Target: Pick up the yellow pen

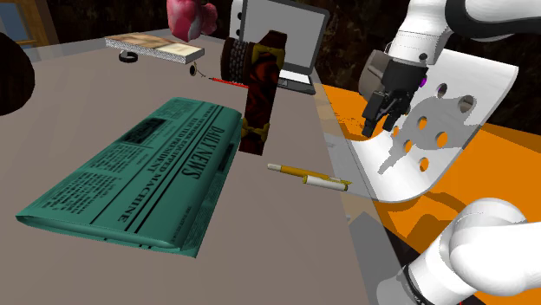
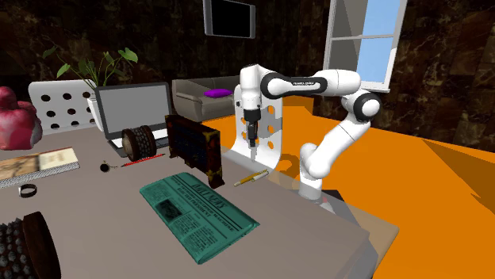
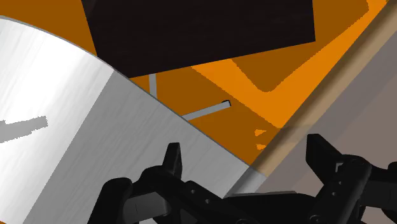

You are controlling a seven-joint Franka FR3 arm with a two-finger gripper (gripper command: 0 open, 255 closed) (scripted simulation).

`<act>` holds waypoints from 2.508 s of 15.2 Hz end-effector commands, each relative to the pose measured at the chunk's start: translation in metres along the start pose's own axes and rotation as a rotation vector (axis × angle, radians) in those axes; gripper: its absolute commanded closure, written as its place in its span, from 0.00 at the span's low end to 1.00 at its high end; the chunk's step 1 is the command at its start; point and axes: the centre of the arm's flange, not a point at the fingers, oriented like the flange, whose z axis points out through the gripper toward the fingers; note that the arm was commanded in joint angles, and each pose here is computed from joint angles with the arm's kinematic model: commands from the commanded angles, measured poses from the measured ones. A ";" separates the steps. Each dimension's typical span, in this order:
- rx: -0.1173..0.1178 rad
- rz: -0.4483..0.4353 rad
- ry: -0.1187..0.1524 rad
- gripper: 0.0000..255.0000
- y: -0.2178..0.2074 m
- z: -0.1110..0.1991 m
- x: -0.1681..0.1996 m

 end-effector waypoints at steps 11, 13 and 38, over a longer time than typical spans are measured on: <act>0.009 -0.214 0.045 0.00 -0.130 -0.001 -0.003; 0.011 -0.257 0.054 0.00 -0.155 -0.002 -0.007; 0.016 -0.398 0.084 1.00 -0.239 0.038 -0.024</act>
